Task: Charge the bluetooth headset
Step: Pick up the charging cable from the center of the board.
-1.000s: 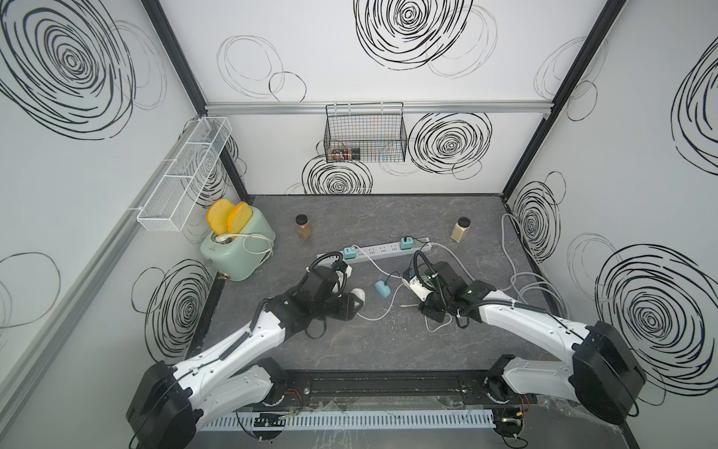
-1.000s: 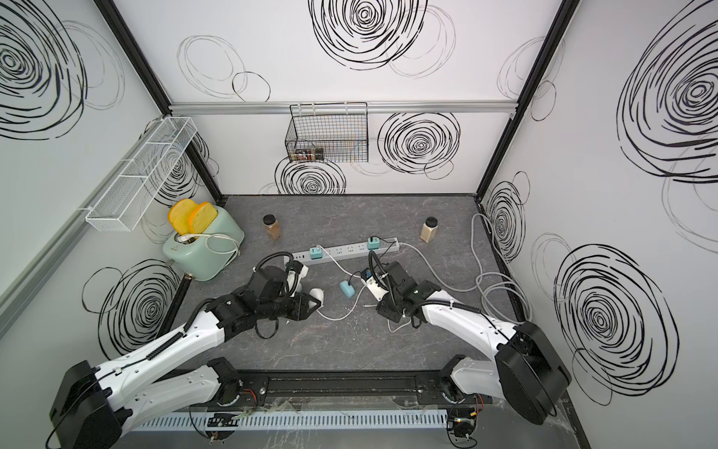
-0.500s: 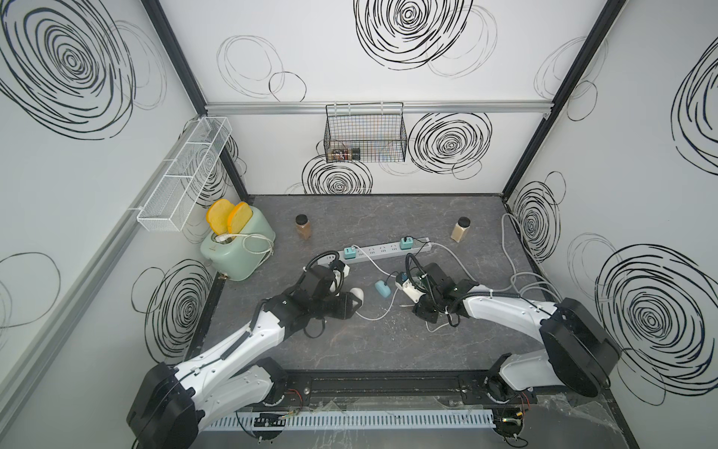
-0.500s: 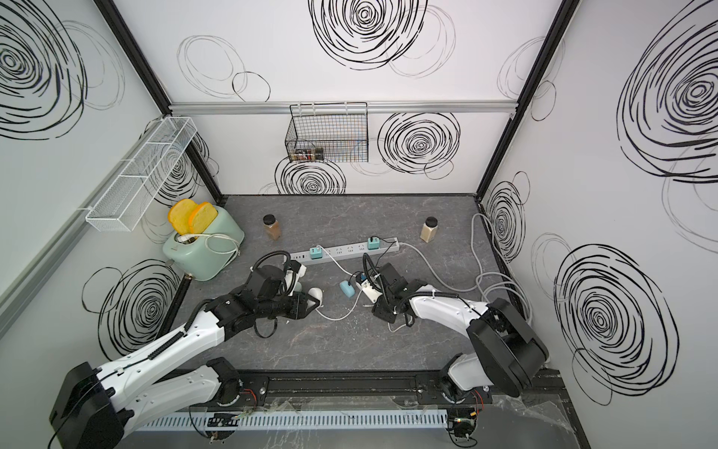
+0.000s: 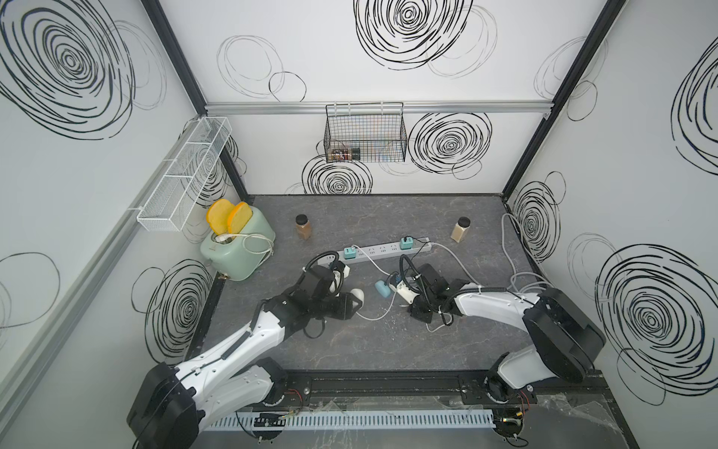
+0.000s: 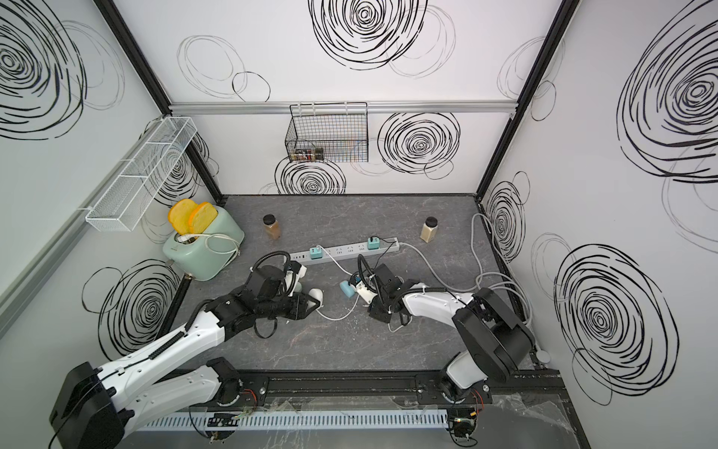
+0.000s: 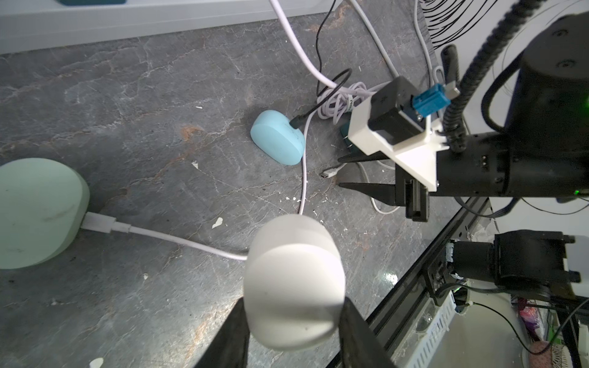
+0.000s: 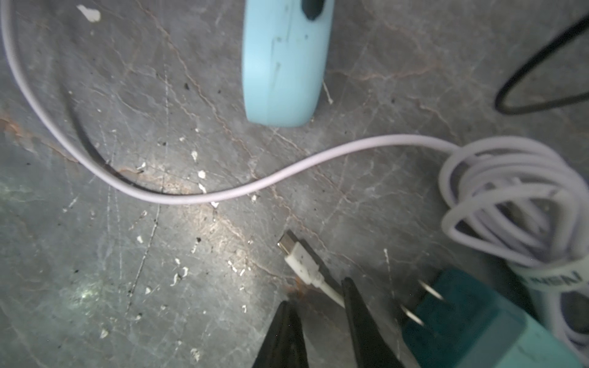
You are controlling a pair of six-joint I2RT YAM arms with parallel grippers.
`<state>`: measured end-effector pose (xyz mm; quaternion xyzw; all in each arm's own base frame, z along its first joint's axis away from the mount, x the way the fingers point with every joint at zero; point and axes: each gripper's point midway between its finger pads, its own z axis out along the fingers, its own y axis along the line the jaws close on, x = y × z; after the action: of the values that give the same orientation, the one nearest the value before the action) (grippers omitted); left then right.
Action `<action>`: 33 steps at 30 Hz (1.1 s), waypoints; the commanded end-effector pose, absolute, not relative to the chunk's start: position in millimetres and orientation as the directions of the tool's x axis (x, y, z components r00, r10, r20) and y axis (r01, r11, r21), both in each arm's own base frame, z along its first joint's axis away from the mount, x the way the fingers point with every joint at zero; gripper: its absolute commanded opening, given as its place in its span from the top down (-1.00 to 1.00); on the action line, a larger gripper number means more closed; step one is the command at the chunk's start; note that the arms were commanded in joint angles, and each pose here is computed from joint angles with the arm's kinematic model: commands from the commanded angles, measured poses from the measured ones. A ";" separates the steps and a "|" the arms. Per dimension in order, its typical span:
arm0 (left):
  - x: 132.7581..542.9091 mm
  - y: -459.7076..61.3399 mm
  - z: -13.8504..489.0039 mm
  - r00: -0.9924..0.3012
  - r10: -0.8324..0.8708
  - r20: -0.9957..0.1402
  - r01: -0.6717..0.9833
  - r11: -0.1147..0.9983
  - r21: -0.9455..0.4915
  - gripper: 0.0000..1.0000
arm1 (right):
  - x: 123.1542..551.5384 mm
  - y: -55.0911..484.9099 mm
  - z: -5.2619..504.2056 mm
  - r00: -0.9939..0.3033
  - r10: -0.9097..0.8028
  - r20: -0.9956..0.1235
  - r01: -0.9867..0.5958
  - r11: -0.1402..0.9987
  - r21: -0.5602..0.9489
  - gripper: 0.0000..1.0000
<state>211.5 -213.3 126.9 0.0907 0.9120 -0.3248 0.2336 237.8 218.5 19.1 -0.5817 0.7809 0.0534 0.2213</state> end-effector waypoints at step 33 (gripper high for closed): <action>239.7 -207.8 173.0 -0.739 -0.020 -0.673 0.433 0.752 -0.497 0.51 | 246.3 265.8 100.4 -0.430 -0.569 -0.701 -0.833 0.549 0.066 1.00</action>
<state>223.4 -204.7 142.7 0.0864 0.8973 -0.3318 0.2780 248.7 249.7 72.5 -0.4941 0.8058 0.1399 0.2951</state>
